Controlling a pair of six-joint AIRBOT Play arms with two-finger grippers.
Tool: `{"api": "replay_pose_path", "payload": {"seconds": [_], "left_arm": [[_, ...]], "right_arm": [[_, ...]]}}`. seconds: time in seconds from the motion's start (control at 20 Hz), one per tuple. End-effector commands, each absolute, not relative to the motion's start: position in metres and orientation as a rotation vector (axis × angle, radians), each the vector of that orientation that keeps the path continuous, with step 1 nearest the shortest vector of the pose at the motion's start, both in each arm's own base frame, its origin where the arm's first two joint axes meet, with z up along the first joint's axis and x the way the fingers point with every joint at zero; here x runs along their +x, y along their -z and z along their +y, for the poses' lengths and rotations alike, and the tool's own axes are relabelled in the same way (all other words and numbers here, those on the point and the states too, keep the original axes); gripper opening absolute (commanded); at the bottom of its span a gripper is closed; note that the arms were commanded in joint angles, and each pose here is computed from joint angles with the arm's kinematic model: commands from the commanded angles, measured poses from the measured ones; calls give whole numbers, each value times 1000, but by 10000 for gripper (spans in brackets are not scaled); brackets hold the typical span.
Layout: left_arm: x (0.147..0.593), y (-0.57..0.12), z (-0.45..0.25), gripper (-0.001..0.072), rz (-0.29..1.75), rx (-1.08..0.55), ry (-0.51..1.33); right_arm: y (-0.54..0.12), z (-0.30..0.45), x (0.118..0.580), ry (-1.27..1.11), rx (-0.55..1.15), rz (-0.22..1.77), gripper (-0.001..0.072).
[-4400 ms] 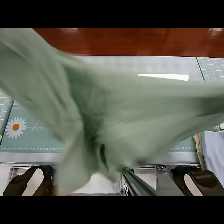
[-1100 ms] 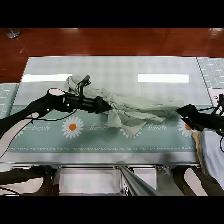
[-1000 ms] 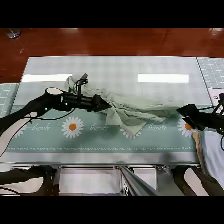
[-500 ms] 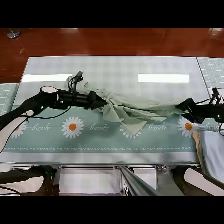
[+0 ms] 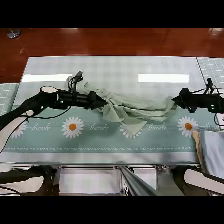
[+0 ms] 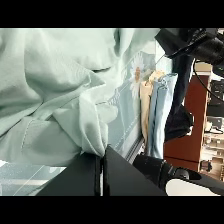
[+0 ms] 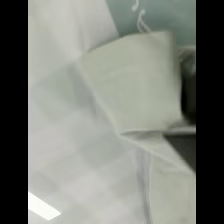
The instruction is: Fold the shirts.
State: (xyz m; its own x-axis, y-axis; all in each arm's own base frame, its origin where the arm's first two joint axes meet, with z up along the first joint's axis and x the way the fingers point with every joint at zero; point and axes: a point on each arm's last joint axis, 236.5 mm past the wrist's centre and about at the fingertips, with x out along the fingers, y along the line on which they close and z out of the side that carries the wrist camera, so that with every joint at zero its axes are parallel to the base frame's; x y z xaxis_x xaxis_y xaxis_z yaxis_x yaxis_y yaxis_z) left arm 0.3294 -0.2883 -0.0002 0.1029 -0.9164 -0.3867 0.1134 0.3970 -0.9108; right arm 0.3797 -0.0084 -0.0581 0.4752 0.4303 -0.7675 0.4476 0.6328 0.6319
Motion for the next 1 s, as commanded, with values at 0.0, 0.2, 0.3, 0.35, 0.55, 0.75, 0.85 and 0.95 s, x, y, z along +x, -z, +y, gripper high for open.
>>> {"api": "replay_pose_path", "payload": {"seconds": [0.0,0.2,0.3,0.35,0.55,0.75,0.85,0.95], "left_arm": [[331,-2,-288,31,1220,-858,915],[375,-81,-267,30,1027,-862,983],[415,-174,-236,30,794,-829,986],[429,-230,-216,30,657,-790,983],[415,-427,-145,30,204,-568,905],[352,-529,-110,30,-5,-327,717],[303,-553,-122,30,-56,-255,736],[262,-566,-128,30,-114,-161,701]], "right_arm": [[59,4,387,13,883,1130,17],[-18,14,420,-138,774,1069,16],[-107,14,448,-216,678,912,15],[-159,17,456,-257,621,817,16],[-366,29,422,-283,350,395,15],[-494,47,325,-290,196,83,15],[-525,67,276,-343,141,-6,15],[-535,76,239,-347,85,-47,15]]}}
